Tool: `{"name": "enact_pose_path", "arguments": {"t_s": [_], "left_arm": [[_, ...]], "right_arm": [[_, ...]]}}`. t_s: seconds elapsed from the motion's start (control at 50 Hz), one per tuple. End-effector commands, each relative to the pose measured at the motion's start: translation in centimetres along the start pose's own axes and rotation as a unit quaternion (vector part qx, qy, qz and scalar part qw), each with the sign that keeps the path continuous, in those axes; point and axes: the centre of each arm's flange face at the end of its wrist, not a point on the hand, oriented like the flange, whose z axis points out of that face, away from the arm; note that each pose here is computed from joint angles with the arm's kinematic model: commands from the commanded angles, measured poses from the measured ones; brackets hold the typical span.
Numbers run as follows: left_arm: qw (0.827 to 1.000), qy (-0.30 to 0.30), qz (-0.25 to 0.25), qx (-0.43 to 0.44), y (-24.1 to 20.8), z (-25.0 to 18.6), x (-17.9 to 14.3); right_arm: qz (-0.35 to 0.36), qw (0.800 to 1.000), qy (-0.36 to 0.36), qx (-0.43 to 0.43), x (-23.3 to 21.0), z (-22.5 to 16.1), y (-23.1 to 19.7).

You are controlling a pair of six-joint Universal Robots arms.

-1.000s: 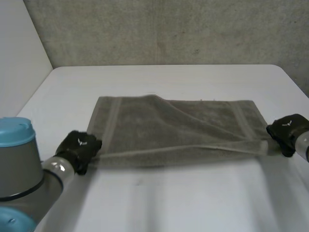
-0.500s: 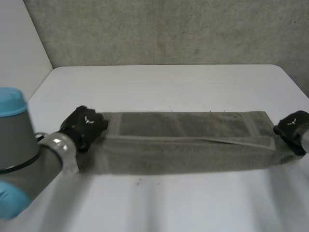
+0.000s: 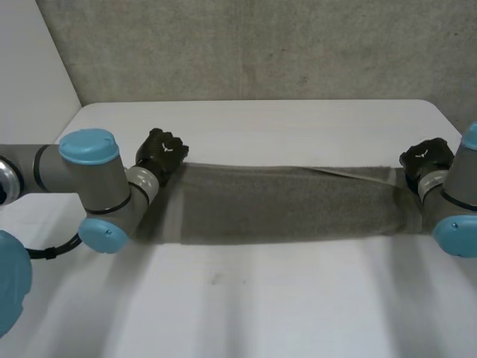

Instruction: Fold the laundry

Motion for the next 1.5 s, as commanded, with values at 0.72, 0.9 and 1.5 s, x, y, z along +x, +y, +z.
{"name": "enact_pose_path", "arguments": {"t_s": [0.72, 0.9, 1.5], "left_arm": [[0.996, 0.003, -0.092, 0.008, -5.0, -10.4, -1.1], [0.993, 0.018, -0.113, -0.013, -3.9, -11.8, 0.1], [0.992, 0.011, -0.121, -0.020, -3.0, -11.9, 0.1]], "right_arm": [[0.175, 0.972, -0.141, -0.070, 7.1, -5.9, 4.0], [0.182, 0.971, -0.147, -0.049, 5.7, -5.2, 5.9], [0.165, 0.980, -0.115, -0.007, 3.5, -2.2, 8.2]]}}
